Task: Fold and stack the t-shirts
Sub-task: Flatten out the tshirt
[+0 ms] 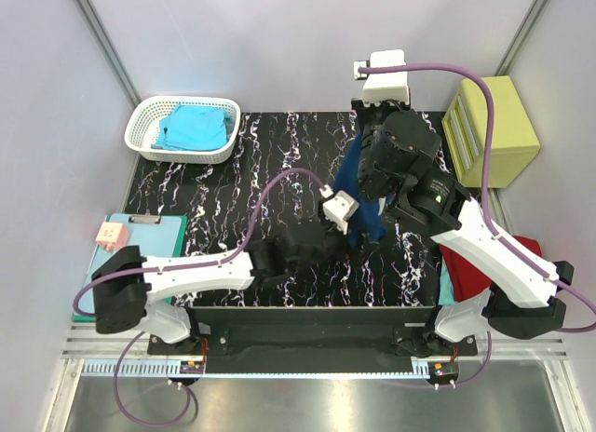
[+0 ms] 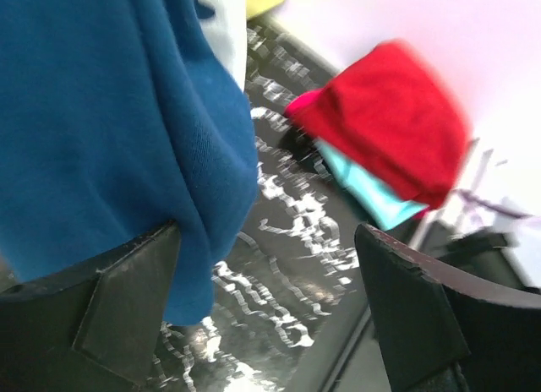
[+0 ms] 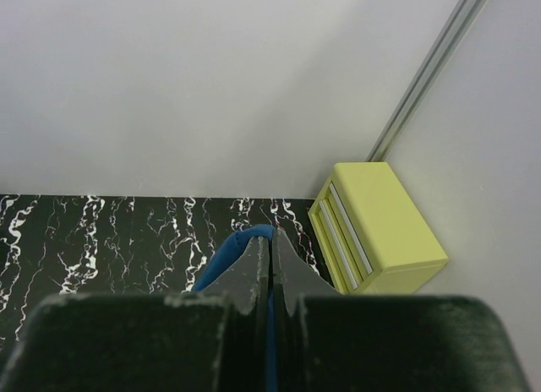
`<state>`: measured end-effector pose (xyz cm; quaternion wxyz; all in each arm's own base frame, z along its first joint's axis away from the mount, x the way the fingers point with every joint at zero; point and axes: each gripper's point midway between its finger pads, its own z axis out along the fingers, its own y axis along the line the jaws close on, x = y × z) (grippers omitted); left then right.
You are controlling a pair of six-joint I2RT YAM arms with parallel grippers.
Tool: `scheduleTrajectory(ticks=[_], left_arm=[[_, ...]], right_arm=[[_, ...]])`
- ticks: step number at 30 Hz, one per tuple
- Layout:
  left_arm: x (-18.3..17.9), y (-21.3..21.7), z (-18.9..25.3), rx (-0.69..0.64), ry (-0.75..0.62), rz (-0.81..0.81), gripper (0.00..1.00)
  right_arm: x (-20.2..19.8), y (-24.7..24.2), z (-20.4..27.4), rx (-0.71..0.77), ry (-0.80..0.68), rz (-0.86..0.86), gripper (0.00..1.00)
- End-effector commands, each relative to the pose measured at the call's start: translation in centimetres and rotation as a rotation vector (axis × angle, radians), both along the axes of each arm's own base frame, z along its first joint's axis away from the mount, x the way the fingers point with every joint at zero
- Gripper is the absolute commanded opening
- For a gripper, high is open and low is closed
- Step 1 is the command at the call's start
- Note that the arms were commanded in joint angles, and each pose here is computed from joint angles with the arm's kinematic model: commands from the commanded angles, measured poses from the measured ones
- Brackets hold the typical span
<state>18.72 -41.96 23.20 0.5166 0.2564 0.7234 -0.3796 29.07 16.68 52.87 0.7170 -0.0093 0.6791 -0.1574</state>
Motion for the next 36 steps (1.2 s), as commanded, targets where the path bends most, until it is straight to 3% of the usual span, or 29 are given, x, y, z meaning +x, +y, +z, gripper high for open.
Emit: scheduleTrajectory(ticks=[1, 11, 17, 25, 28, 31, 36], left_arm=[[2.7, -0.3, 2.6, 0.023, -0.085, 0.113, 0.88], [4.8, 3.9, 2.3, 0.103, -0.125, 0.291, 0.84], [6.2, 6.3, 0.3, 0.152, -0.081, 0.391, 0.73], [6.7, 5.7, -0.6, 0.198, -0.06, 0.399, 0.62], [6.4, 5.5, -0.2, 0.176, -0.054, 0.383, 0.67], [6.1, 5.8, 0.6, 0.138, -0.057, 0.38, 0.78], [6.5, 6.4, 0.5, 0.156, -0.072, 0.413, 0.79]], right_arm=[[-0.8, -0.6, 1.8, 0.067, -0.038, 0.015, 0.0], [-1.2, -1.0, 1.8, 0.072, -0.041, 0.021, 0.0], [-1.3, -1.1, 1.8, 0.07, -0.042, 0.028, 0.0], [-1.3, -1.2, 1.9, 0.074, -0.045, 0.033, 0.0], [-1.4, -1.3, 1.8, 0.073, -0.045, 0.033, 0.0], [-1.5, -1.4, 1.8, 0.07, -0.044, 0.034, 0.0], [-1.4, -1.1, 1.8, 0.071, -0.047, 0.041, 0.0]])
